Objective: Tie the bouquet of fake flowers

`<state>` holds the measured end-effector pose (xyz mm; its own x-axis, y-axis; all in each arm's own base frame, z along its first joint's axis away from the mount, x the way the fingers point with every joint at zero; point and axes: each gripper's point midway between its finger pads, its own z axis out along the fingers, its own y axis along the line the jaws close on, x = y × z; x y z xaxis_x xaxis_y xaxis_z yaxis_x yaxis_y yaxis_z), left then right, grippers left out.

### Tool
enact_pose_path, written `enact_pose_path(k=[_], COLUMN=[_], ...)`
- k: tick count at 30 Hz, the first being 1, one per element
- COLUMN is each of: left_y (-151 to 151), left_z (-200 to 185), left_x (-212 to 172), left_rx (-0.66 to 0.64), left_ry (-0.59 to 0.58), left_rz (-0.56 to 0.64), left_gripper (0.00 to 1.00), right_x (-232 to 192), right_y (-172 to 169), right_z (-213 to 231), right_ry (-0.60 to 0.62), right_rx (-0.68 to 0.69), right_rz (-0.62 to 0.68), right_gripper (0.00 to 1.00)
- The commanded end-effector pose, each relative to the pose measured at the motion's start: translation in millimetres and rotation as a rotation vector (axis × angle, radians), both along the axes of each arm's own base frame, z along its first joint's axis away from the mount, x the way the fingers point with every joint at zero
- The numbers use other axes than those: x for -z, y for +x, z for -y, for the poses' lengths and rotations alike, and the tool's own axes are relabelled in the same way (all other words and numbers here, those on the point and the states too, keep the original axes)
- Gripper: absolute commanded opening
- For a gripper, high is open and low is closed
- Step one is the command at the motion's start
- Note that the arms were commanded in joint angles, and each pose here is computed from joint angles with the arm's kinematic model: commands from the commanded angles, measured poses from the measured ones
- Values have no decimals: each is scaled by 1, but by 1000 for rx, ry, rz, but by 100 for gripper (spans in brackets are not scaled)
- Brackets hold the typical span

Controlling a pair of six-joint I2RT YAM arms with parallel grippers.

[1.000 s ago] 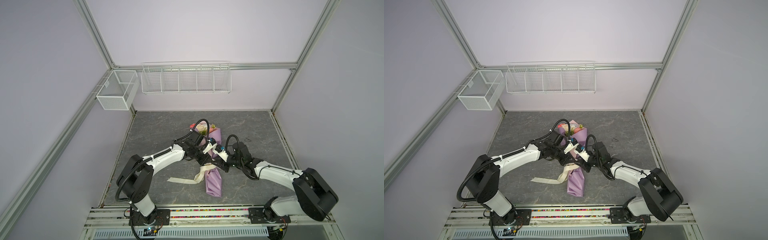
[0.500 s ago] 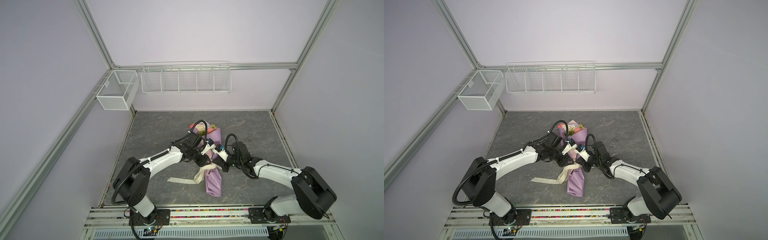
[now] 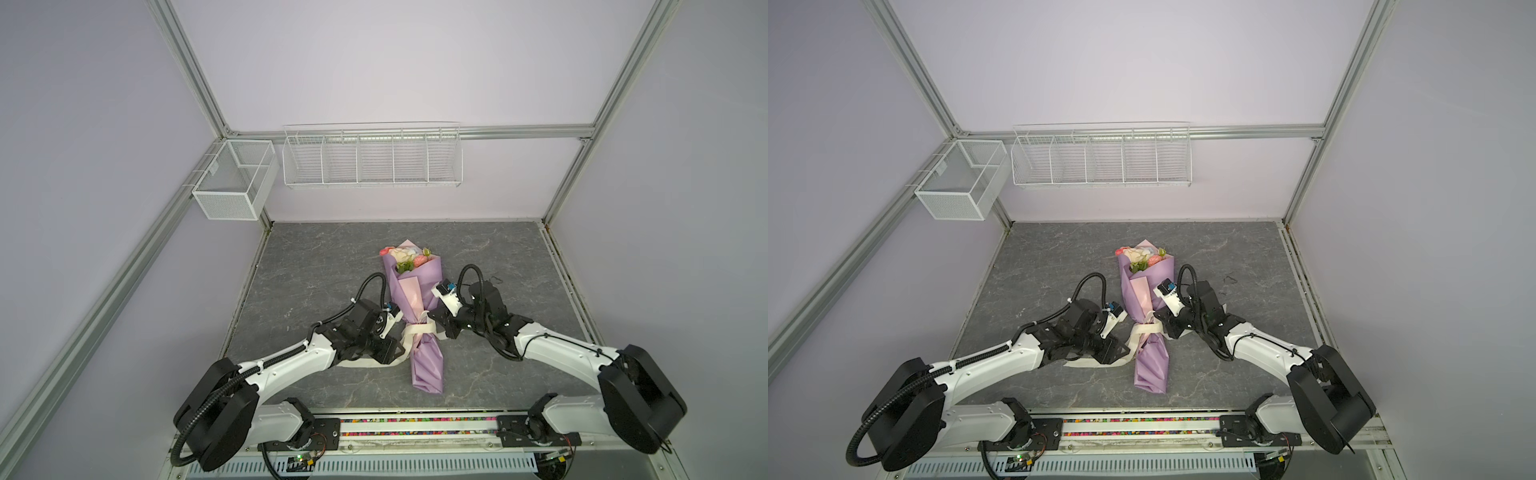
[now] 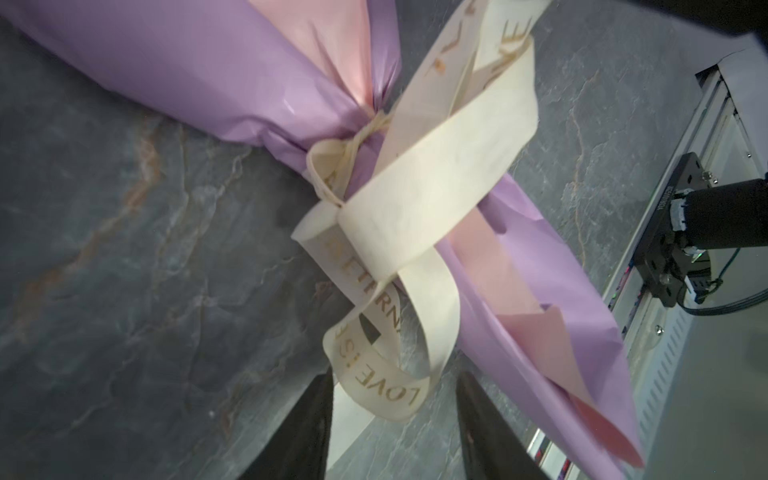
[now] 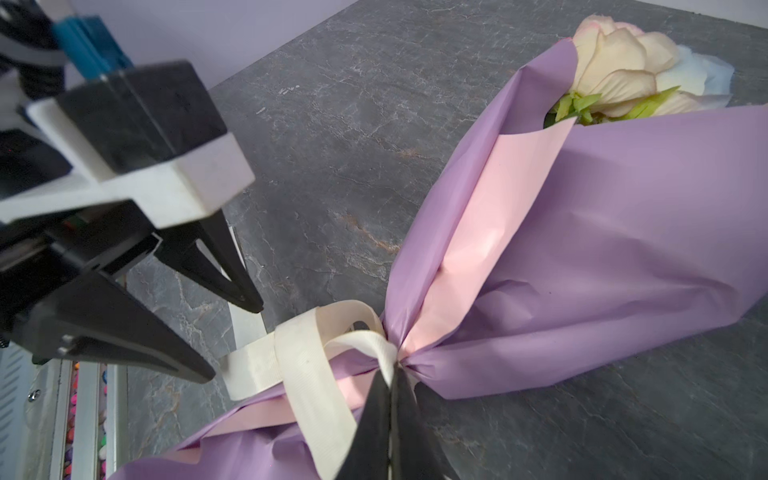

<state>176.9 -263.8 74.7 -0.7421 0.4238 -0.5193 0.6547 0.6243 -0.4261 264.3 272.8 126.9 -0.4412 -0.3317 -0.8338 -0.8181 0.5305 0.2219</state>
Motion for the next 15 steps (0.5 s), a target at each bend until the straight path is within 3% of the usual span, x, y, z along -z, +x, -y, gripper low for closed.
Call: enact_pose_path(k=[1,6,9,15], left_y=[12,11,9,4], left_z=[16,20,28,29], left_x=[-22,-8,-5,0], left_rx=[-41,1,41,51], left_ry=[-92,-42,-33,-34], left_rz=[52,17,-6,-30], left_gripper=[51,51,45,19], right_x=[1,-1,0,6], right_y=[-4,-3,-2,4], right_z=[3,3,4,11], right_ry=[2,9,4,-25], right_rx=[10,17,28,94], right_rz=[-10,-12,-16,-43], right_gripper=[6,6,6,6])
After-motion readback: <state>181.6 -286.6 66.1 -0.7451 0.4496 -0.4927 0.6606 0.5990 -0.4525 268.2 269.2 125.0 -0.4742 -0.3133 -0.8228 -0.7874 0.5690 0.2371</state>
